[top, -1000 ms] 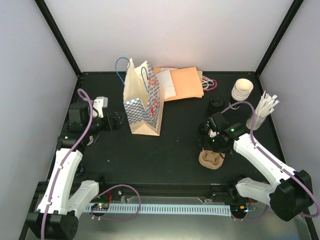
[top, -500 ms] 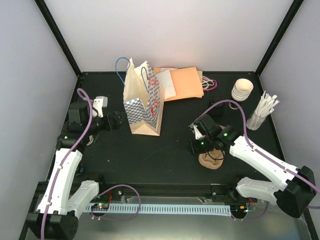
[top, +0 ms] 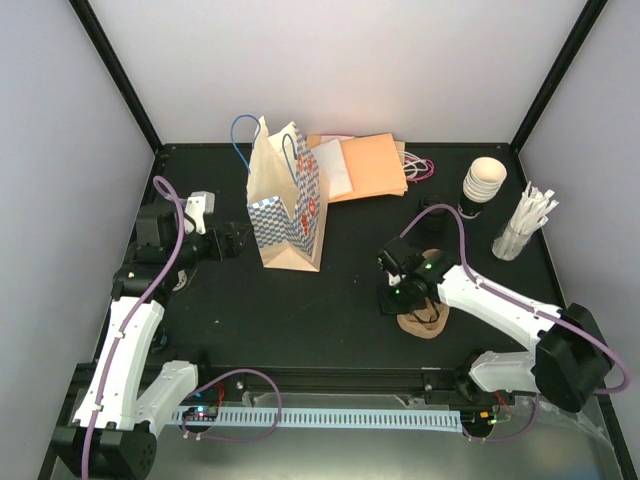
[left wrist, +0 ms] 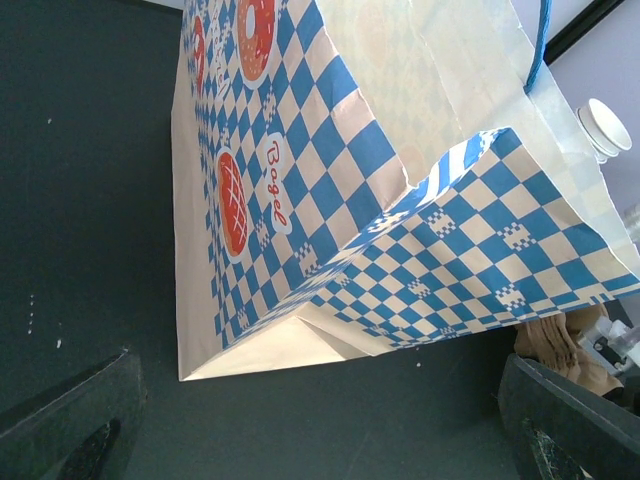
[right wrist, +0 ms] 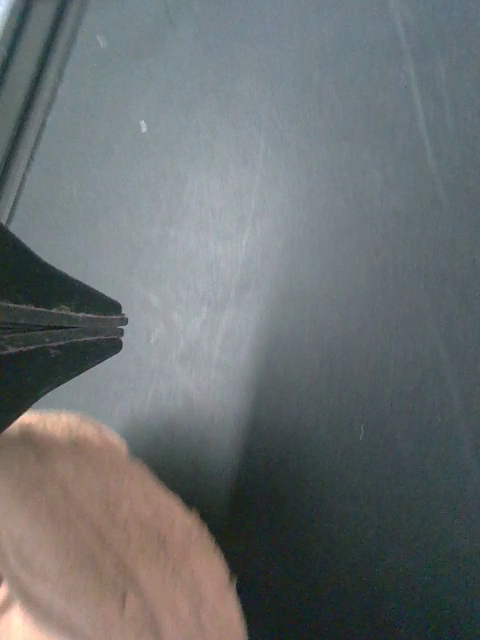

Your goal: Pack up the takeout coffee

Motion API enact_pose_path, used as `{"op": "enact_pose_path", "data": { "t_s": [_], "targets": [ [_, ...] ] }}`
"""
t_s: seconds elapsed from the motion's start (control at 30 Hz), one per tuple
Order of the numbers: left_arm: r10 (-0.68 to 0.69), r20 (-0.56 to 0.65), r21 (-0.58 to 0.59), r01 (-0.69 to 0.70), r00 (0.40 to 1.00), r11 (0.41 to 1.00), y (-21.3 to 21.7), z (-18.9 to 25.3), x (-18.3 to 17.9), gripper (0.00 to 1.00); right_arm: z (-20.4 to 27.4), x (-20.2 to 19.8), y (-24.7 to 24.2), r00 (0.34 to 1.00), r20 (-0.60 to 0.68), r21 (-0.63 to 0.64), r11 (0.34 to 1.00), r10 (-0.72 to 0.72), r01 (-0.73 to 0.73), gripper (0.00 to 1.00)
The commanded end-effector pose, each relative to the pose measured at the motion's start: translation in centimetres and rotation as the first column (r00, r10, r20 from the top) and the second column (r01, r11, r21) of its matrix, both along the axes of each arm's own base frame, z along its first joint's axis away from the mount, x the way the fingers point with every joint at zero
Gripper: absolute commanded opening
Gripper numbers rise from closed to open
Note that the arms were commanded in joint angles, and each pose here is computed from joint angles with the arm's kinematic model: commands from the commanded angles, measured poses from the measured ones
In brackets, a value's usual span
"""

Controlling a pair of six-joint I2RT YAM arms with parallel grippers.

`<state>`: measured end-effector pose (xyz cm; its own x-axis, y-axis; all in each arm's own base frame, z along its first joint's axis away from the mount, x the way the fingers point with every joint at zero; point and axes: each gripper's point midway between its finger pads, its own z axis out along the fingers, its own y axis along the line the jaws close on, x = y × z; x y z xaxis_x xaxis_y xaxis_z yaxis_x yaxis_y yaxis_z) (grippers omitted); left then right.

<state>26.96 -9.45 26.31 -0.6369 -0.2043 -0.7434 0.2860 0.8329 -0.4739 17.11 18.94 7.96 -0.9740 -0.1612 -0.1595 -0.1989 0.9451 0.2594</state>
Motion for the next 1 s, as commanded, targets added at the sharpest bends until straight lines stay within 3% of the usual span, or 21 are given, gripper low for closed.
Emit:
{"op": "enact_pose_path", "data": {
  "t_s": [0.0,0.23,0.37,0.43,0.53,0.63,0.83,0.97],
  "targets": [
    [-0.018,0.047,-0.024,0.019,0.999,1.0,-0.5,2.2,0.0,0.99,-0.6,0.6,-4.4,0.993,0.049,-0.227,0.967,-0.106,0.114,0.01],
    [-0.02,0.047,-0.019,0.021,0.999,1.0,-0.5,2.3,-0.1,0.99,0.8,1.7,-8.1,0.973,0.158,-0.391,0.894,-0.169,0.219,0.01],
    [-0.018,0.045,-0.01,0.019,0.999,1.0,-0.4,2.0,-0.3,0.99,1.2,1.8,-8.1,0.97,0.167,-0.388,0.893,-0.177,0.23,0.04],
    [-0.018,0.043,-0.005,0.019,0.999,1.0,-0.3,1.9,-0.4,0.99,1.7,2.0,-6.6,0.979,0.155,-0.323,0.93,-0.13,0.175,0.05],
    [-0.017,0.04,-0.002,0.017,0.999,1.0,-0.3,1.7,-0.5,0.99,4.2,2.5,-4.6,0.976,0.203,-0.191,0.974,-0.08,0.12,0.15],
    [-0.014,0.045,-0.002,0.014,0.999,1.0,-0.2,1.7,-0.6,0.99,5.6,2.8,-5.3,0.959,0.266,-0.173,0.974,-0.093,0.143,0.37],
    [-0.018,0.048,-0.004,0.018,0.999,1.0,-0.3,1.7,-0.7,0.99,3.7,1.2,-7.6,0.972,0.169,-0.274,0.94,-0.161,0.203,0.39],
    [-0.019,0.054,-0.003,0.019,0.998,1.0,-0.3,1.7,-0.8,0.99,2.9,-0.1,-7.7,0.976,0.133,-0.245,0.948,-0.173,0.202,0.41]
  ]
}}
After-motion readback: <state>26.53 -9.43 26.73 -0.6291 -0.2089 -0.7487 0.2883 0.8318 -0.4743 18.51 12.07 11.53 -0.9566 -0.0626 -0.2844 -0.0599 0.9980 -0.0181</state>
